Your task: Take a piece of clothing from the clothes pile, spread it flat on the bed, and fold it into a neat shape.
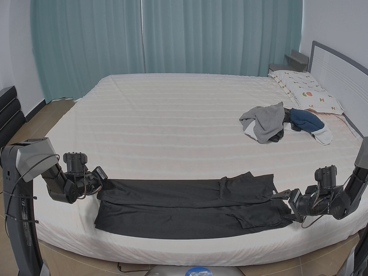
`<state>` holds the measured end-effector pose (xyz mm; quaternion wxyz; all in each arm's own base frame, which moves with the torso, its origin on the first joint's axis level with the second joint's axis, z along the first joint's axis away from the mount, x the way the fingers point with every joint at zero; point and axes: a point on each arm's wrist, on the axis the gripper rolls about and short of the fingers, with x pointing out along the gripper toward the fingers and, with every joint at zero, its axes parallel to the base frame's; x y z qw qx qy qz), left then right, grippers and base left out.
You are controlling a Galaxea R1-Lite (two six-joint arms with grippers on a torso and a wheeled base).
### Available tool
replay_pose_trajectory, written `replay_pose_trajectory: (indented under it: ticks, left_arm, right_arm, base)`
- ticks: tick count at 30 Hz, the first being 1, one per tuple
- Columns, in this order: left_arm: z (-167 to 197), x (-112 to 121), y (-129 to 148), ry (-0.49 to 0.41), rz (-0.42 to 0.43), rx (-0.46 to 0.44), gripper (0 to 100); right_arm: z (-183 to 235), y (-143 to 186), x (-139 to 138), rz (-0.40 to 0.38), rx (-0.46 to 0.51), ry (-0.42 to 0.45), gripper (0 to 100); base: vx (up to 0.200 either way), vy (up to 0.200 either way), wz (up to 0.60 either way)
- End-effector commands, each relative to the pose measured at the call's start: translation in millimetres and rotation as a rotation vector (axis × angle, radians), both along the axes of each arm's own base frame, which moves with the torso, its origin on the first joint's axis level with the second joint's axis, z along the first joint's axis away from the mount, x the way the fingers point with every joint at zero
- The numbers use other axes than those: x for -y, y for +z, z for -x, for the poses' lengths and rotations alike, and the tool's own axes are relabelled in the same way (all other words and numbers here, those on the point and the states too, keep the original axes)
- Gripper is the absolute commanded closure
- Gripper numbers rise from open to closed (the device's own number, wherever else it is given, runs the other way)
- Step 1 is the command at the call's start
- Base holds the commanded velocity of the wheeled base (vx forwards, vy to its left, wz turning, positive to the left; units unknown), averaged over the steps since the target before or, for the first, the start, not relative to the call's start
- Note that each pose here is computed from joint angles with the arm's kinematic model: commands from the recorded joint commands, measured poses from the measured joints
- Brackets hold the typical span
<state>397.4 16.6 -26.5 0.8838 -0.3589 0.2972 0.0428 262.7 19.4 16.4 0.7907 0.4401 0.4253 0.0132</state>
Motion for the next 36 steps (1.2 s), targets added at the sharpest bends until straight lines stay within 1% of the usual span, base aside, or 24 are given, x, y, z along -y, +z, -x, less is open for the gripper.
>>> replay_pose_trajectory:
  ticks: [1, 4, 5, 10, 14, 15, 19, 25, 28, 36]
  left_arm:
    - [0, 0, -2, 0.0, 0.0, -0.002, 100]
    - [0, 1, -1, -0.003, 0.002, -0.002, 100]
    - [0, 1, -1, -0.003, 0.002, -0.002, 0]
    - [-1, 1, -1, -0.002, 0.003, 0.0, 0]
    - [0, 1, -1, -0.002, 0.003, -0.001, 0]
    - [0, 1, -1, -0.002, 0.003, -0.001, 0]
    - [0, 1, -1, 0.001, 0.008, 0.0, 0]
    - [0, 0, -1, 0.003, 0.009, 0.0, 0]
    - [0, 0, 0, 0.002, 0.01, 0.001, 0]
    - [0, 0, 0, 0.002, 0.01, 0.0, 0]
  right_arm:
    - [0, 0, 0, -0.001, 0.005, -0.001, 0]
    - [-2, 5, 4, -0.001, 0.033, -0.017, 0]
    - [-2, 5, 5, -0.001, 0.037, -0.022, 0]
    - [-4, 18, 8, 0.007, 0.11, -0.035, 0]
    - [-17, 26, 8, 0.013, 0.145, -0.039, 0]
    - [-29, 27, 7, 0.016, 0.153, -0.037, 0]
    - [-60, 18, -1, 0.023, 0.117, -0.018, 0]
    - [-94, -14, -1, 0.07, 0.097, -0.022, 0]
    - [-96, -23, -1, 0.077, 0.083, -0.016, 0]
    - [-93, -24, -1, 0.097, 0.085, 0.004, 0]
  base:
    - [0.0, 0.0, 0.0]
    - [0.0, 0.0, 0.0]
    - [0.0, 0.0, 0.0]
    - [0.0, 0.0, 0.0]
    - [0.0, 0.0, 0.0]
    - [0.0, 0.0, 0.0]
    - [0.0, 0.0, 0.0]
    - [0.0, 0.0, 0.0]
    - [0.0, 0.0, 0.0]
    - [0.0, 0.0, 0.0]
